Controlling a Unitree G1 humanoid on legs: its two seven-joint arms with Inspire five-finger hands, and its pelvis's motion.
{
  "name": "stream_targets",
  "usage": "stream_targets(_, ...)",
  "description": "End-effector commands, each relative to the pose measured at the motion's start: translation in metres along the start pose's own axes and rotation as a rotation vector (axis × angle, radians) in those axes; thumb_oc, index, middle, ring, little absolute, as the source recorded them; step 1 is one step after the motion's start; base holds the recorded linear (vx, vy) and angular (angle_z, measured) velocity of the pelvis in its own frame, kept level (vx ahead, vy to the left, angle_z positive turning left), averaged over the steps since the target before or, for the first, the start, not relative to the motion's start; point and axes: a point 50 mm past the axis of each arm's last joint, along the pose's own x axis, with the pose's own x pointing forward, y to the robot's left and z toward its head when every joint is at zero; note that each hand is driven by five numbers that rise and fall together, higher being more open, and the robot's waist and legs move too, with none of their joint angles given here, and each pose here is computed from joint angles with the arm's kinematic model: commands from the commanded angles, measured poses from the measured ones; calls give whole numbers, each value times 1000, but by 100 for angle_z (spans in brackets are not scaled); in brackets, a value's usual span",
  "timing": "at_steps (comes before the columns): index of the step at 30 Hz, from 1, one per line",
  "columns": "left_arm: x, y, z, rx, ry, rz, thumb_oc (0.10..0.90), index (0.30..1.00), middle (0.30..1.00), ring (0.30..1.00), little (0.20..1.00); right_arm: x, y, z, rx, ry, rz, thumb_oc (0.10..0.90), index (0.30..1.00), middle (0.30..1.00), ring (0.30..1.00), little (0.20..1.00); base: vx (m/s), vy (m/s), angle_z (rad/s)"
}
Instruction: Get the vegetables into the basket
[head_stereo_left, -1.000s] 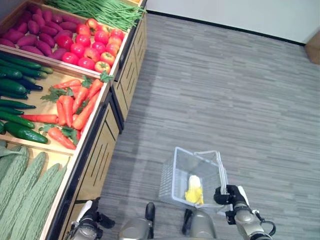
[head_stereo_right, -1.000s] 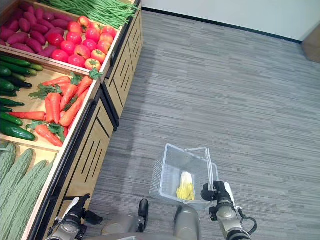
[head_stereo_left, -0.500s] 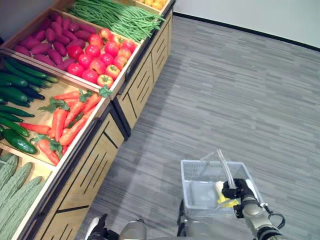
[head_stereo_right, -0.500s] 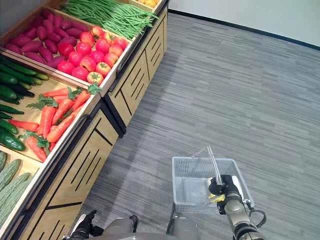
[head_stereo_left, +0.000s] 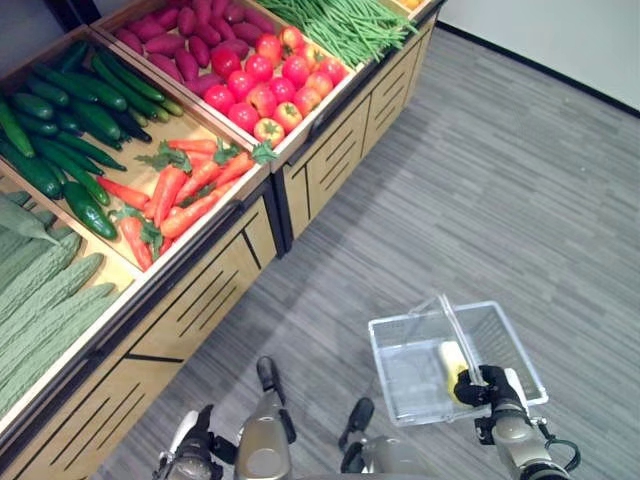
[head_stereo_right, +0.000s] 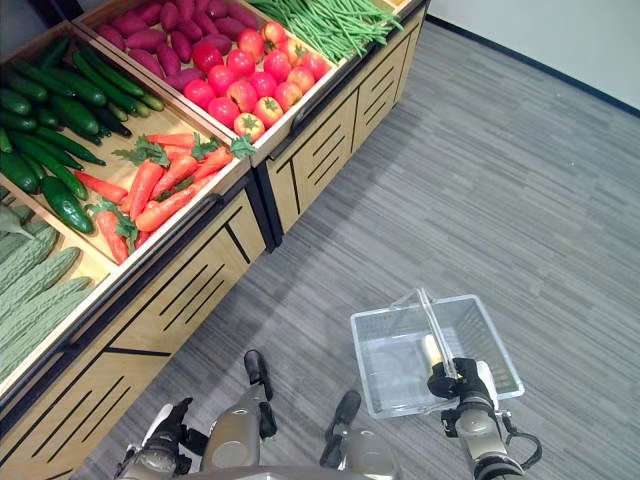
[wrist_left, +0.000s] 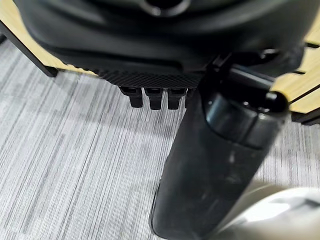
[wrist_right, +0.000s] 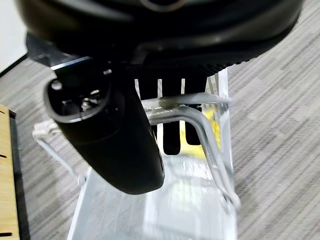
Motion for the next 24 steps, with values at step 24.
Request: stream_targets(24,4,39,-11,31,21,112,900,1000,1000,1000,1000,8,-12,30,44,-119,-48,400,300,300,300,300,134,30,29)
